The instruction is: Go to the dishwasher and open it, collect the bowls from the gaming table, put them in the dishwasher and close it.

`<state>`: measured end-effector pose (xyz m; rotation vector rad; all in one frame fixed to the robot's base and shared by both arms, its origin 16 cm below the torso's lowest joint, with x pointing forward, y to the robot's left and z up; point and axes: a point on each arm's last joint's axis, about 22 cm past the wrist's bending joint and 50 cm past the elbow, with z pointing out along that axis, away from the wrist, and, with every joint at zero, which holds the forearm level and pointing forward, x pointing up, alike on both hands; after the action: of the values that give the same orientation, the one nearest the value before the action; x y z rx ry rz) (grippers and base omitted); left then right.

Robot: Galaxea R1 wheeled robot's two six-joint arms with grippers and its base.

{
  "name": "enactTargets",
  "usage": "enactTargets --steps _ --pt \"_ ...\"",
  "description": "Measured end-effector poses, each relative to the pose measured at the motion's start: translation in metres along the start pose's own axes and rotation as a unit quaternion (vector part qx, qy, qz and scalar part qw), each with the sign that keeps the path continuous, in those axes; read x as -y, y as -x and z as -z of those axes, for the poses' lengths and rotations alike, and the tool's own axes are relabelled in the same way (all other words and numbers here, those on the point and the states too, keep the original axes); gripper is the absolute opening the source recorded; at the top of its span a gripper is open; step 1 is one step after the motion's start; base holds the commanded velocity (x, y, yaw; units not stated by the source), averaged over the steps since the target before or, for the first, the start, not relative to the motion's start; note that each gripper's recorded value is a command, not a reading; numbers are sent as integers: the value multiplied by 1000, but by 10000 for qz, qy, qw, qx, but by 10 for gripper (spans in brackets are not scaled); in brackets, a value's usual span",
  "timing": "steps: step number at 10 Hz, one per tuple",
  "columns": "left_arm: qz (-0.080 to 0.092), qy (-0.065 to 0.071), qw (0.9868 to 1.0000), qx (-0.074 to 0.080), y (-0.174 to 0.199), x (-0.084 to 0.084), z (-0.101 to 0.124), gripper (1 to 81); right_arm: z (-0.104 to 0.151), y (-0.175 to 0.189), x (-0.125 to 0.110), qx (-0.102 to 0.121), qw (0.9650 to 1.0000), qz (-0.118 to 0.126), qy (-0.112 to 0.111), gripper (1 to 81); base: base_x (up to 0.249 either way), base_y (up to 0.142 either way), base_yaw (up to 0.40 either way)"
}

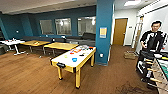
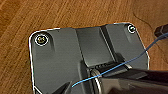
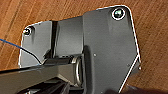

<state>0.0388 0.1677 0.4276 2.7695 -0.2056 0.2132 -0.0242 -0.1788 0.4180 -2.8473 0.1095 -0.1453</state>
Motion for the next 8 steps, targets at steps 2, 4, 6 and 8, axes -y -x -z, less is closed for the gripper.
enactTargets --steps 2,4,6,8 --pt "11 0 10000 29 5 0 1 811 0 0 2 3 10000 1 -10 811 0 0 0" --pt "14 4 10000 36 6 -1 1 811 0 0 2 1 10000 0 -10 811 0 0 0" --pt "15 10 10000 34 6 -2 0 811 0 0 2 1 10000 -1 -10 811 0 0 0" --pt "33 21 10000 77 16 -5 1 811 0 7 2 29 10000 -6 -14 811 95 0 0"
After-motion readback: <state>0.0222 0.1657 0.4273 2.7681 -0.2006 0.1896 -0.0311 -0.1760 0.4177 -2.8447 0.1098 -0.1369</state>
